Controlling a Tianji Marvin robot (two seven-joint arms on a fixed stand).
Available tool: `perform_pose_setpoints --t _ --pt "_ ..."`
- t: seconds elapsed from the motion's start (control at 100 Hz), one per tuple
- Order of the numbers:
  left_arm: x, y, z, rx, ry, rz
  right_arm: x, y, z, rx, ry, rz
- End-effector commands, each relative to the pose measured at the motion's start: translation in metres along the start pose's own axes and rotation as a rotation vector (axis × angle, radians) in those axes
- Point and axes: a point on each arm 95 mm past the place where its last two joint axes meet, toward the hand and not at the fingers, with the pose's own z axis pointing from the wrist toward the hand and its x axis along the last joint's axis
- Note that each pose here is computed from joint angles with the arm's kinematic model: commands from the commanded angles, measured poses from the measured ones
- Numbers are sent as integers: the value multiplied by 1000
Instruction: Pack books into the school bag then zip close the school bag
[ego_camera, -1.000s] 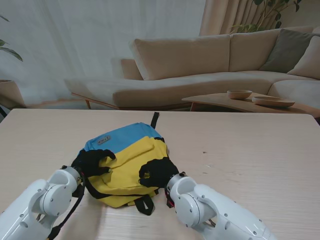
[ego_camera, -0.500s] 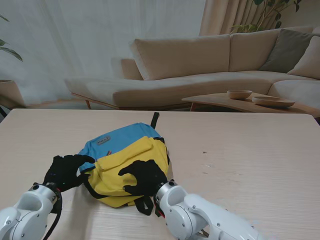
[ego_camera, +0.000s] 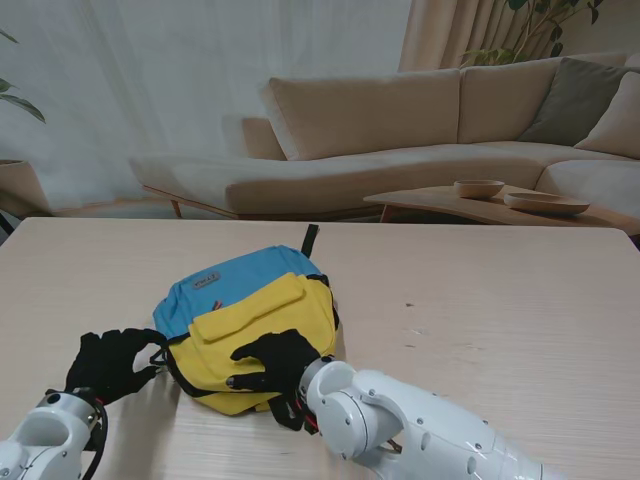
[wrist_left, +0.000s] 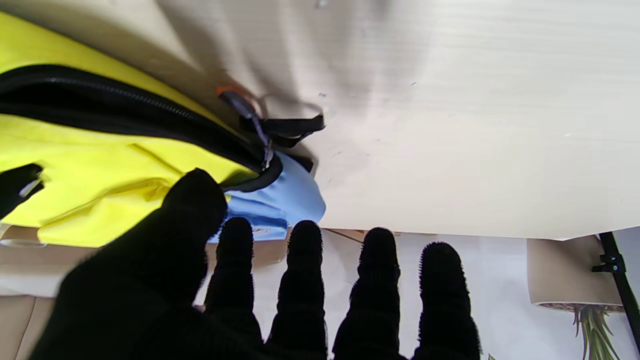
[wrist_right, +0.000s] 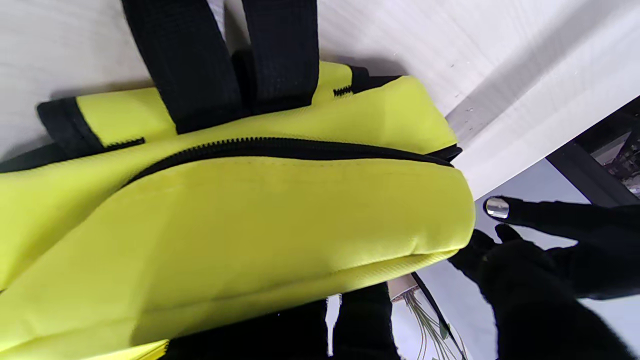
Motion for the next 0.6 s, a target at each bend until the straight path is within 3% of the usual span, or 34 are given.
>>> perform_pose_setpoints --t 0.0,0.15,0.59 --pt "-3 5 0 -31 -16 21 -5 -16 0 47 -15 13" --pt "-7 7 1 -60 -58 57 -4 -10 -3 37 -12 22" --pt "-13 22 20 -80 -127 40 -1 -7 -10 32 -7 31"
